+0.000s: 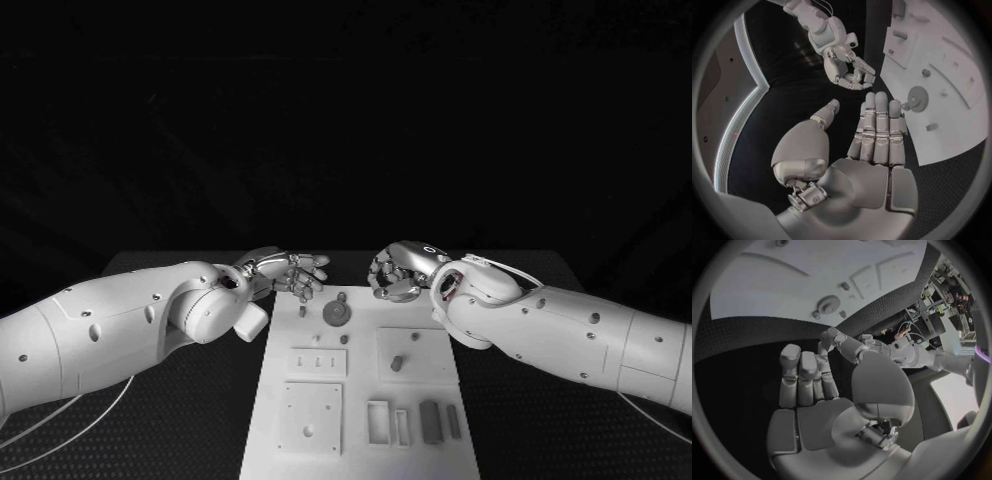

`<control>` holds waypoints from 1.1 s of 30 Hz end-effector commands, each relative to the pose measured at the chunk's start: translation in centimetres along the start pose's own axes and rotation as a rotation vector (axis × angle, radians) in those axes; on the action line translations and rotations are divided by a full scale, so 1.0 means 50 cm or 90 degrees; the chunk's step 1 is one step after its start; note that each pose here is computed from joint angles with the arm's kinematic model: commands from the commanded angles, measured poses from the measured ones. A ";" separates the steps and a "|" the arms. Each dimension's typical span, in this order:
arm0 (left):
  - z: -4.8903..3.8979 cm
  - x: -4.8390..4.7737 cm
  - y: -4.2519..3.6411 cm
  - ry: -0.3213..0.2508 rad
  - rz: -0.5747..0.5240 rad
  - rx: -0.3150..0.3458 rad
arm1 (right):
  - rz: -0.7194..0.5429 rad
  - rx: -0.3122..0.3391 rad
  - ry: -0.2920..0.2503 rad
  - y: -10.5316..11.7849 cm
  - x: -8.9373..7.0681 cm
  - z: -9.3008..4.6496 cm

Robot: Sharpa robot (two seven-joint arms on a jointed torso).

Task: Assemble the parts on the task board

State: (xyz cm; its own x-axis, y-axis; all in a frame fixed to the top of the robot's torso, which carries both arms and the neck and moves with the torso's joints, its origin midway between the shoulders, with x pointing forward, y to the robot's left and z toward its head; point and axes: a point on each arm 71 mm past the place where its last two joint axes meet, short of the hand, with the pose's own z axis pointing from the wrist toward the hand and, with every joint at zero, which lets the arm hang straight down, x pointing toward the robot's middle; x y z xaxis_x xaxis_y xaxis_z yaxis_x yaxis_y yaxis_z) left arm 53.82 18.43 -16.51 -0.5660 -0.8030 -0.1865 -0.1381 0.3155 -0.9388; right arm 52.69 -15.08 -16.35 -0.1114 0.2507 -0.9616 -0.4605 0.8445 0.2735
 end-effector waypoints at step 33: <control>0.015 0.067 0.007 0.119 0.062 -0.074 | -0.015 -0.070 -0.003 0.112 0.016 0.005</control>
State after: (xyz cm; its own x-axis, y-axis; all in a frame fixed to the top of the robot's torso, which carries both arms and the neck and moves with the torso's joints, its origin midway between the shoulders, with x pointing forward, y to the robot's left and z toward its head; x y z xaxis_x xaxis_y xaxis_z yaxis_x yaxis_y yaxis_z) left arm 52.66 15.73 -17.75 -0.7069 -0.6761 -0.2076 -0.1698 0.4472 -0.8782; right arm 50.42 -10.22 -15.59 -0.0983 0.2380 -0.9663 -0.5492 0.7967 0.2522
